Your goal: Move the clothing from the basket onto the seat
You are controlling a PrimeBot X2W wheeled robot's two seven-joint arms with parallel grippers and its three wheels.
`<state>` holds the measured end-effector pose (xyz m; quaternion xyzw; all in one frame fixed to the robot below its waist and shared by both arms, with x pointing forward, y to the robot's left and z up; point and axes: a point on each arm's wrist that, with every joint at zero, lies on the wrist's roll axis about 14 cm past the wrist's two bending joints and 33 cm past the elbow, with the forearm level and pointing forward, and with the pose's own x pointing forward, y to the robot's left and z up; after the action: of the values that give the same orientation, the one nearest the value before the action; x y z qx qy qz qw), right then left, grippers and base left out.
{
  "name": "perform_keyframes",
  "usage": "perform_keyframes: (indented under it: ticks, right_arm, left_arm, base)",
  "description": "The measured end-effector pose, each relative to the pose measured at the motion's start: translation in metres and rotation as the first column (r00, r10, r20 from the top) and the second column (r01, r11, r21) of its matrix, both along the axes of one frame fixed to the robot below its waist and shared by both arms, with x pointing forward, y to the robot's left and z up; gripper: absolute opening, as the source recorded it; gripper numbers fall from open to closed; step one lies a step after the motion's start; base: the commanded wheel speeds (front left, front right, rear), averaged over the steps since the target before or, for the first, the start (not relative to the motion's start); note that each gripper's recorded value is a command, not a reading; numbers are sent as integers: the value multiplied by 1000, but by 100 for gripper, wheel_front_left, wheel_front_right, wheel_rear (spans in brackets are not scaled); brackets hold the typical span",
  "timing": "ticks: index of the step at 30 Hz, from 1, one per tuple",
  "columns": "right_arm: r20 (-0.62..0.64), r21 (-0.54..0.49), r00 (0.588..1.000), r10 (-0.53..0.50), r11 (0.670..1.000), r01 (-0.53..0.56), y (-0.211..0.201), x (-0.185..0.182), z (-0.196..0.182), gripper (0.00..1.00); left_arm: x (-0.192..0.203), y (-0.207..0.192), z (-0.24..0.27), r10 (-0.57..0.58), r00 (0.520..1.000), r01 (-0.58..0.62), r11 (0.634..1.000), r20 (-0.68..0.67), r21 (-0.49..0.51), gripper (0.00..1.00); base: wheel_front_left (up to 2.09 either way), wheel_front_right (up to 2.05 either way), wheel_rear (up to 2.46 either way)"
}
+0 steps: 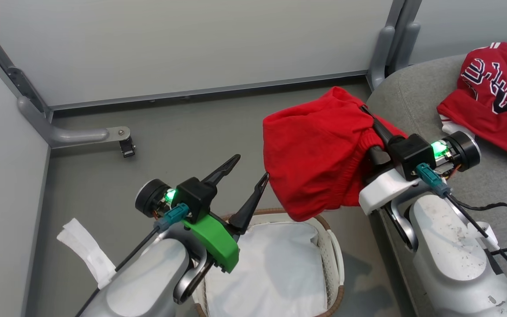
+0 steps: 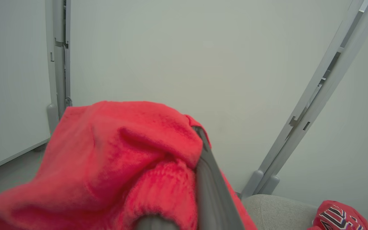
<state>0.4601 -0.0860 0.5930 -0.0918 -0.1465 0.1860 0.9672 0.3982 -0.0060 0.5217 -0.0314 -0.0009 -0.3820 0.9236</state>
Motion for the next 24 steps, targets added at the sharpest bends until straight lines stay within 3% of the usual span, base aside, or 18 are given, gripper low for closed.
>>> perform_keyframes:
  ticks: [13,24]
  right_arm:
    - [-37,32,992,-125,992,126,-44,-2,-15,0]
    - [-76,38,940,-333,941,336,-122,-26,-32,0]
  left_arm:
    - [-9,-25,-6,-37,999,36,998,-19,-56,100]
    - [-20,-79,-25,-194,980,191,980,-51,-56,100]
  base:
    - [0,0,0]
    - [0,0,0]
